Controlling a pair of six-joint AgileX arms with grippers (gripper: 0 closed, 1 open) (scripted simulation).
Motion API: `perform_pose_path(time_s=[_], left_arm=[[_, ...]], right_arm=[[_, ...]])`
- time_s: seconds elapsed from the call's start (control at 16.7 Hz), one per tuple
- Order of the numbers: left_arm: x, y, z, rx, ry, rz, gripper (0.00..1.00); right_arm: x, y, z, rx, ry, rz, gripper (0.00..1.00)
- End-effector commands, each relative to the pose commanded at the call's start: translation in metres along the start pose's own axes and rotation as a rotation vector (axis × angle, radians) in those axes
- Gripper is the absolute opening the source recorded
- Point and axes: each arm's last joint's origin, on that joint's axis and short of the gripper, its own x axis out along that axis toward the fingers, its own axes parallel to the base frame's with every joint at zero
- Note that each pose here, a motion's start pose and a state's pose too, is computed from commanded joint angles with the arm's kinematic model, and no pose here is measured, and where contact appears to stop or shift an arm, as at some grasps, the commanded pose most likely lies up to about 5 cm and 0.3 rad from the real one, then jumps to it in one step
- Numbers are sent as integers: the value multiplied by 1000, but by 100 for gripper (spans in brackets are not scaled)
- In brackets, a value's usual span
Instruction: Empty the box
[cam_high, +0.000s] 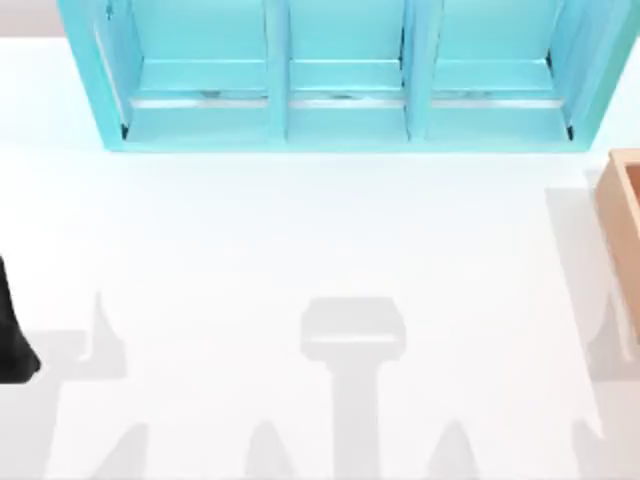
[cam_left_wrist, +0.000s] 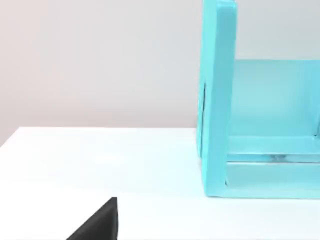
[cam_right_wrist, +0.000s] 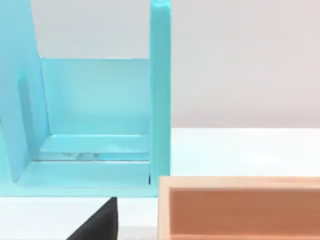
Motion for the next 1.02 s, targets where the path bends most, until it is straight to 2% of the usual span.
perform_pose_path(time_s=[0.24, 0.42, 0.72, 1.02], left_arm=[[0, 0, 0, 0, 0, 0, 100], [0, 0, 0, 0, 0, 0, 100], [0, 0, 0, 0, 0, 0, 100], [0, 0, 0, 0, 0, 0, 100]], right_arm=[[0, -1, 5, -12, 34, -13, 100], [3, -6, 23, -47, 166, -51, 100], [29, -20, 62, -103, 590, -109, 100], [86, -50, 78, -91, 1095, -99, 100]])
